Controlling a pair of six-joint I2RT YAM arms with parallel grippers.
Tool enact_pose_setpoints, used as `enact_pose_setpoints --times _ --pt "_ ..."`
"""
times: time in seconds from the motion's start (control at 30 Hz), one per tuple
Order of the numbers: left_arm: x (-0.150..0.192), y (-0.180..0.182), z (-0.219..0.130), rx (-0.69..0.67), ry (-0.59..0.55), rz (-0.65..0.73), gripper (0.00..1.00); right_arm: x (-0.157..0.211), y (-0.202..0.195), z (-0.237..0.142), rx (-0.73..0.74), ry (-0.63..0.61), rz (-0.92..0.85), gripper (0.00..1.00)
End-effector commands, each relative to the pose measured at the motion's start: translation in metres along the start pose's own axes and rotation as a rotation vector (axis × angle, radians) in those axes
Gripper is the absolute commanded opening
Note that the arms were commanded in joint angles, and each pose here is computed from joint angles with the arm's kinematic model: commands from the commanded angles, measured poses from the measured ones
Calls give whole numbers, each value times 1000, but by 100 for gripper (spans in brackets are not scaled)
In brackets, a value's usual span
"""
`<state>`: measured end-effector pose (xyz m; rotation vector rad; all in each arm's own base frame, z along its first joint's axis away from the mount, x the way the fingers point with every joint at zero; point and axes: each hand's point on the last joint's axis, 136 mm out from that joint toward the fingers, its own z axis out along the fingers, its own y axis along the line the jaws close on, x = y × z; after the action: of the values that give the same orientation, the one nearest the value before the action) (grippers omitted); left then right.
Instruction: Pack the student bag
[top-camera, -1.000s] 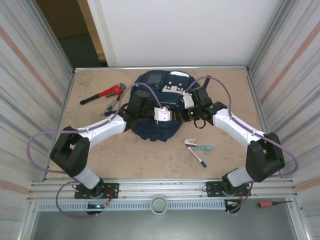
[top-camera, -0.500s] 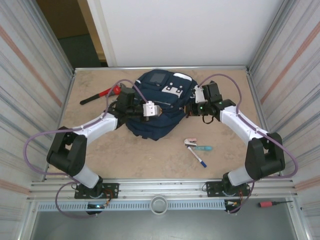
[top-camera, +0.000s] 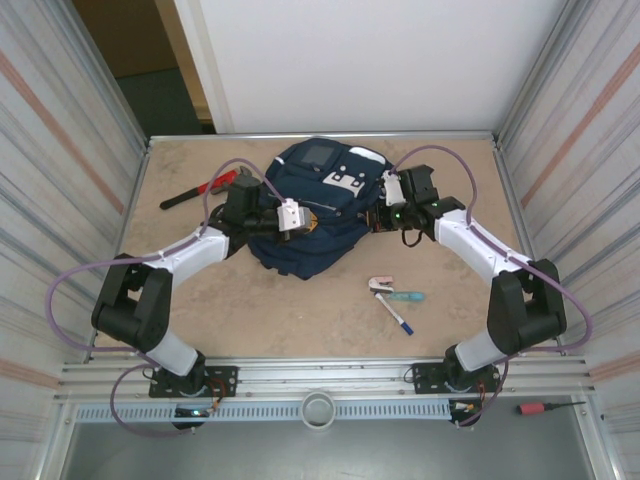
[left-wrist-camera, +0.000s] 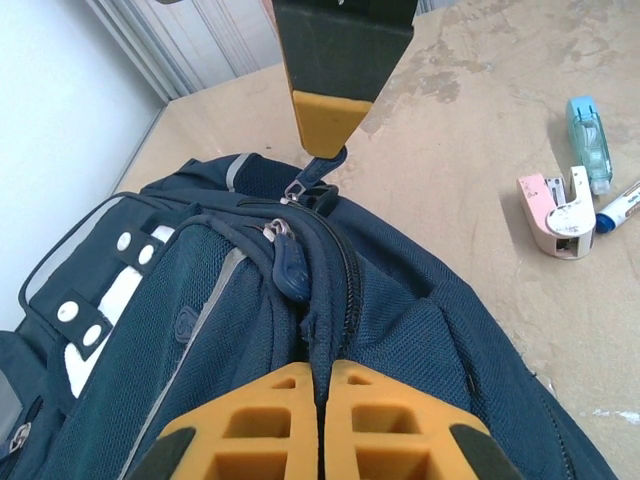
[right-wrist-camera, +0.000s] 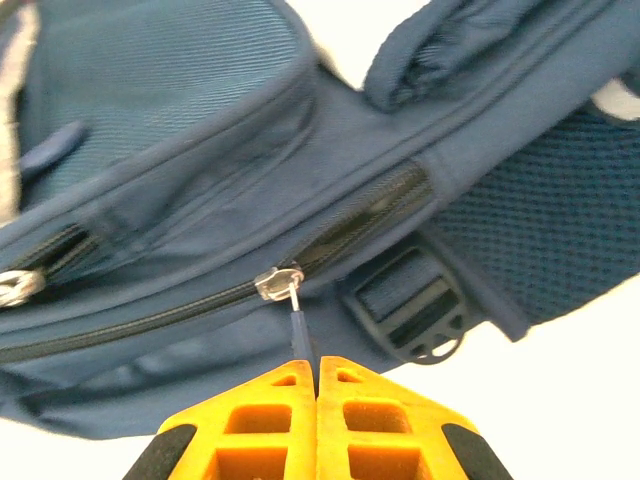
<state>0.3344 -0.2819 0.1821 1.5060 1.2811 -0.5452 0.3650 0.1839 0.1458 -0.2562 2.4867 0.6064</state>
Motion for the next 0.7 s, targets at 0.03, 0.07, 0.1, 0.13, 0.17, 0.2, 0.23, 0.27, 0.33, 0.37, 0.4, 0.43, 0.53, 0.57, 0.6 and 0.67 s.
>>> enact_pose_setpoints --times 0.03,0.07,0.1,0.13,0.17,0.2,0.23,0.27,0.33,0.37,0.4,0.43,0.53,0.57,0.6,0.67 --pt "-23 10 -16 -29 -73 17 0 2 -65 4 312 23 81 0" --pt "-23 8 -15 -20 -76 13 0 -2 -69 6 322 14 95 0" --pt "-24 6 -14 -14 -76 13 0 -5 -72 9 325 13 111 0" --pt "-24 5 -12 -7 -77 15 0 -8 -76 14 328 10 128 0" --pt "-24 3 -11 1 -78 15 0 -11 -79 17 328 7 139 0" --pt "-24 2 -9 7 -76 16 0 -14 -83 20 331 7 153 0" --pt "-24 1 -7 13 -75 14 0 -16 -86 24 326 13 161 0" --pt "-24 0 -5 17 -76 13 0 -17 -86 27 311 16 166 0" --pt "-24 -2 0 25 -71 15 0 -17 -77 29 231 26 170 0" --pt "-22 -3 2 30 -65 16 0 -16 -71 27 194 29 168 0" --pt "-21 -3 3 31 -60 17 0 -13 -66 22 159 31 174 7" --pt "-20 -4 4 33 -56 16 0 -10 -62 16 113 28 187 18" --pt "-20 -5 4 35 -57 15 0 -9 -68 0 -6 -22 327 47" --pt "-21 -6 5 36 -58 16 0 -12 -74 0 -28 -37 375 54" --pt "-22 -6 5 37 -59 20 0 -15 -83 1 -45 -47 427 65" --pt "-22 -7 6 39 -57 22 0 -23 -91 13 -74 -44 487 73"
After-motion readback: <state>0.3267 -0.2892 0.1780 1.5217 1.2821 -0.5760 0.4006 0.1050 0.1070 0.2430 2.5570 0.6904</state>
